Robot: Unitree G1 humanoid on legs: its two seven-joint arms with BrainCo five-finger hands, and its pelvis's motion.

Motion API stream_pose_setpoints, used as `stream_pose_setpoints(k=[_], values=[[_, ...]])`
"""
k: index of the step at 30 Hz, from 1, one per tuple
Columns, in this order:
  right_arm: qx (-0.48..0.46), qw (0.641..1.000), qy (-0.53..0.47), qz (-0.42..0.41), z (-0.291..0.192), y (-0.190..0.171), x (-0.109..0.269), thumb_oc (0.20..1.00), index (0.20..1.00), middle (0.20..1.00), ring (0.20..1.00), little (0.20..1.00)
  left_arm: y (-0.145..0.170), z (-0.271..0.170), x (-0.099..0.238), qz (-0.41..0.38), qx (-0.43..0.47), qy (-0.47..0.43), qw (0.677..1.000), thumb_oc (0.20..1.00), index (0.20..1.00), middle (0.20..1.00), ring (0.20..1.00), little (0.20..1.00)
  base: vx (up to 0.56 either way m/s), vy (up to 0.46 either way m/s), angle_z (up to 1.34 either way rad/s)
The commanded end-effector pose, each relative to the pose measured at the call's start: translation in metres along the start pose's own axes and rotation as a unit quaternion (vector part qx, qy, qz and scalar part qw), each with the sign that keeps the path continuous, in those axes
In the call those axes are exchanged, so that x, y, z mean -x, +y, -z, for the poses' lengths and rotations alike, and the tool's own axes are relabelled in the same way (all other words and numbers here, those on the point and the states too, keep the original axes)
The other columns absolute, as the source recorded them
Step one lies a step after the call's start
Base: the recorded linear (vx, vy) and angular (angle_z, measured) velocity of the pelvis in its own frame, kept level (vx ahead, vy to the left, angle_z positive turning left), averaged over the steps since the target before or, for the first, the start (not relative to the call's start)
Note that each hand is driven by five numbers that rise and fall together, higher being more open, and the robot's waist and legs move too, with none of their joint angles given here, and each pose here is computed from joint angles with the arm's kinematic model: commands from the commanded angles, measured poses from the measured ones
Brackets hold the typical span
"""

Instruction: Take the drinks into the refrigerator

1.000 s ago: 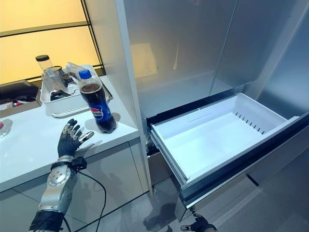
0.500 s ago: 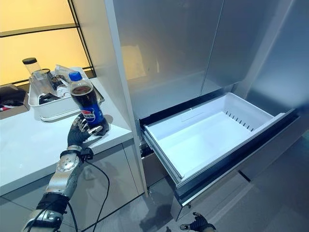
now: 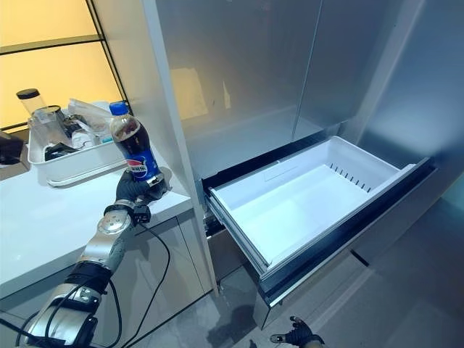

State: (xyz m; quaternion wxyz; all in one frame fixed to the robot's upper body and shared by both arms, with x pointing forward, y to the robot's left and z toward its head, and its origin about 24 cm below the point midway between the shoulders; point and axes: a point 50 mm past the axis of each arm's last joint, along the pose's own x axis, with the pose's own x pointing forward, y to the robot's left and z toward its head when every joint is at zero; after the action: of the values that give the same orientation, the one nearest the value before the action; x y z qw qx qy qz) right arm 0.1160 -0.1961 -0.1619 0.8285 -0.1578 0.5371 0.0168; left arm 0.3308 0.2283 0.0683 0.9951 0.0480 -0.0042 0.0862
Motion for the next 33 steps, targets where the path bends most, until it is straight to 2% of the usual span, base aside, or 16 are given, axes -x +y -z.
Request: stream_pose_setpoints(k=[1,2,4,6,7,8,9,10,11,14,16,17,23,29,31,33], values=[[-0.065,0.997,0.023,0.030,0.007,-0.006,0.000,1.000,1.000,1.000,1.000,1.000,-0.021,-0.035,-0.008,0.033,0.043,-0.079,0.995,0.200,0.200,0.200,0.200,0.200,0.00,0.000,0.00],[-0.065,0.997,0.023,0.030,0.007,-0.006,0.000,1.000,1.000,1.000,1.000,1.000,-0.021,-0.035,-0.008,0.033,0.043,-0.079,0.995,0.200,0.200,0.200,0.200,0.200,0.00,0.000,0.00],[-0.223,0.972,0.023,0.077,0.010,-0.017,0.001,1.000,1.000,1.000,1.000,1.000,-0.022,-0.025,0.015,0.050,0.066,-0.086,0.993,0.200,0.200,0.200,0.200,0.200,0.00,0.000,0.00],[-0.313,0.943,0.008,0.111,0.005,-0.032,0.000,1.000,1.000,1.000,1.000,1.000,-0.020,-0.020,0.029,0.057,0.084,-0.088,0.991,0.200,0.200,0.200,0.200,0.200,-0.01,0.009,-0.05],[-0.314,0.943,0.008,0.112,0.005,-0.032,0.000,1.000,1.000,1.000,1.000,1.000,-0.020,-0.019,0.029,0.057,0.084,-0.088,0.991,0.200,0.200,0.200,0.200,0.200,0.00,0.000,0.00],[-0.434,0.884,-0.028,0.172,-0.004,-0.067,0.002,1.000,1.000,1.000,1.000,1.000,-0.015,-0.015,0.042,0.060,0.107,-0.091,0.988,0.200,0.200,0.200,0.200,0.200,0.00,0.000,0.00],[-0.464,0.857,-0.007,0.226,0.030,-0.107,0.014,1.000,1.000,1.000,1.000,1.000,-0.006,-0.017,0.045,0.053,0.101,-0.098,0.989,0.200,0.200,0.200,0.200,0.200,0.00,0.000,0.00],[-0.520,0.821,-0.011,0.236,0.039,-0.102,0.016,1.000,1.000,1.000,1.000,1.000,-0.008,-0.024,0.050,0.067,0.100,-0.120,0.985,0.200,0.200,0.200,0.200,0.200,-0.03,0.009,-0.06],[-0.545,0.802,-0.008,0.242,0.045,-0.102,0.018,1.000,1.000,1.000,1.000,1.000,-0.005,-0.022,0.056,0.064,0.106,-0.121,0.985,0.200,0.200,0.200,0.200,0.200,-0.05,0.018,0.10],[-0.625,0.726,-0.076,0.276,0.035,-0.130,0.024,1.000,1.000,1.000,1.000,1.000,0.008,-0.014,0.076,0.056,0.134,-0.118,0.982,0.200,0.200,0.200,0.200,0.200,-0.03,0.020,0.04],[-0.638,0.692,-0.133,0.311,0.029,-0.163,0.036,1.000,1.000,1.000,1.000,1.000,0.012,-0.013,0.083,0.053,0.135,-0.122,0.982,0.200,0.200,0.200,0.200,0.200,-0.01,0.013,-0.06],[-0.620,0.685,-0.197,0.328,0.004,-0.181,0.045,1.000,1.000,1.000,1.000,1.000,0.014,-0.014,0.087,0.048,0.140,-0.127,0.981,0.200,0.200,0.200,0.200,0.200,-0.01,0.012,-0.04],[-0.541,0.657,-0.381,0.362,-0.060,-0.218,0.091,1.000,1.000,1.000,1.000,1.000,0.015,-0.026,0.100,0.069,0.133,-0.162,0.975,0.200,0.200,0.200,0.200,0.200,-0.01,0.013,0.00],[-0.441,0.628,-0.537,0.351,-0.126,-0.215,0.143,1.000,1.000,1.000,1.000,1.000,0.011,-0.033,0.103,0.084,0.141,-0.180,0.970,0.200,0.200,0.200,0.200,0.200,0.00,0.000,0.00],[-0.359,0.579,-0.658,0.321,-0.166,-0.197,0.198,1.000,1.000,1.000,1.000,1.000,0.007,-0.040,0.105,0.097,0.147,-0.193,0.965,0.200,0.200,0.200,0.200,0.200,-0.01,-0.002,-0.03],[-0.332,0.576,-0.682,0.306,-0.170,-0.193,0.208,1.000,1.000,1.000,1.000,1.000,0.006,-0.045,0.107,0.120,0.142,-0.202,0.962,0.200,0.200,0.200,0.200,0.200,-0.03,-0.007,-0.04]])
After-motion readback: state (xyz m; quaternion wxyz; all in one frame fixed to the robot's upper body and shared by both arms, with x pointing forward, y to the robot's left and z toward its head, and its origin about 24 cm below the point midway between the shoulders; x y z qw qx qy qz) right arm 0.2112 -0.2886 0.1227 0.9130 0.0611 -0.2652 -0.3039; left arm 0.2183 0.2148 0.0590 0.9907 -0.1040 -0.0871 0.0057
